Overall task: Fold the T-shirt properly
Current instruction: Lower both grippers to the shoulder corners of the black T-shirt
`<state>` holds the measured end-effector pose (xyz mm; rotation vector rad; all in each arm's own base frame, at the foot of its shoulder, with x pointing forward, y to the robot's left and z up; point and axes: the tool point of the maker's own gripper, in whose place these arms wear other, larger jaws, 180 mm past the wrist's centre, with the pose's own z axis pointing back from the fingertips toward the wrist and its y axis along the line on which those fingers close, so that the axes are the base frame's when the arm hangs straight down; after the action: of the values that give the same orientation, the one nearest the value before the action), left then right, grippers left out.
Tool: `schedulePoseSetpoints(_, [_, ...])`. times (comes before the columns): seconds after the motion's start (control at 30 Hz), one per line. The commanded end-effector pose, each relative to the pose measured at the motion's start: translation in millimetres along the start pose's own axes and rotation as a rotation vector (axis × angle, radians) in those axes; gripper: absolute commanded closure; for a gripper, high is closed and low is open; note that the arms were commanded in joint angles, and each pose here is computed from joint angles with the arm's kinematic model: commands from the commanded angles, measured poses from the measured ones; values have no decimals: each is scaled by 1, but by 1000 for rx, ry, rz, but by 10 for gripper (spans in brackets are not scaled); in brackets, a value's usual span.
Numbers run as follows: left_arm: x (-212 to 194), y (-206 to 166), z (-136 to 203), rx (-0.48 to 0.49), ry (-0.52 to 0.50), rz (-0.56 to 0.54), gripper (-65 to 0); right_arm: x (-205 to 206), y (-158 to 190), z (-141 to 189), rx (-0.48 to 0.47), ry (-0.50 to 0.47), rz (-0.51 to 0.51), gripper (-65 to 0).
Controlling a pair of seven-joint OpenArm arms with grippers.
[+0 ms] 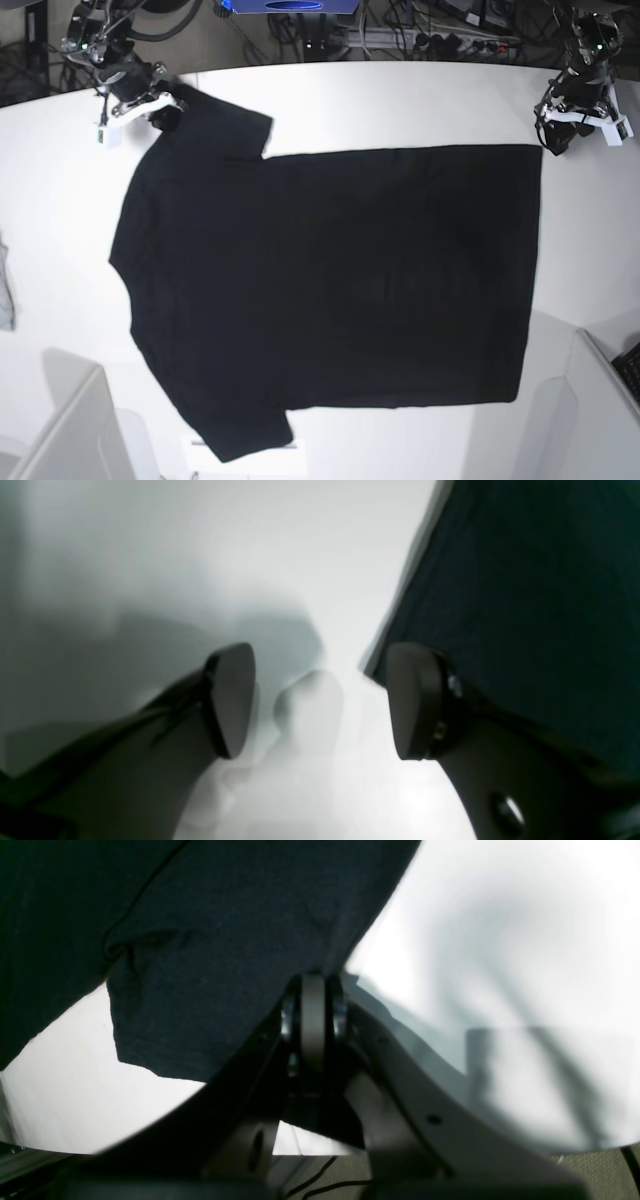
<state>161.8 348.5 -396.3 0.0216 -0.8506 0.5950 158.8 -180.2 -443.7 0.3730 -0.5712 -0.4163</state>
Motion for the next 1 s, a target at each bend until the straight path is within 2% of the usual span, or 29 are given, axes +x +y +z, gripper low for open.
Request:
schedulePoseSetpoints(0.0, [9, -3, -1, -14, -24, -5, -405, -6, -6, 3, -23, 30, 8, 0])
schedulePoseSetpoints(0.17, [-19, -24, -15, -66, 54, -12, -405, -6, -5, 2, -22, 31, 9, 0])
schedulePoseSetpoints(0.47, [-35, -28, -33, -72, 99, 24, -397, -5, -7, 3, -27, 28, 6, 0])
schedulePoseSetpoints(0.7, [-52, -48, -36, -120, 149, -3, -387, -5, -7, 3, -27, 28, 6, 0])
schedulePoseSetpoints(0.73, [-52, -48, -36, -120, 149, -3, -364, -6, -7, 3, -27, 29, 6, 0])
schedulePoseSetpoints(0.8, [-53, -49, -36, -121, 149, -2, -272, -9, -9, 2, -29, 37, -1, 0])
schedulePoseSetpoints(0.97, [-52, -49, -36, -121, 148, -2, 0, -13, -13, 0, -34, 47, -13, 0])
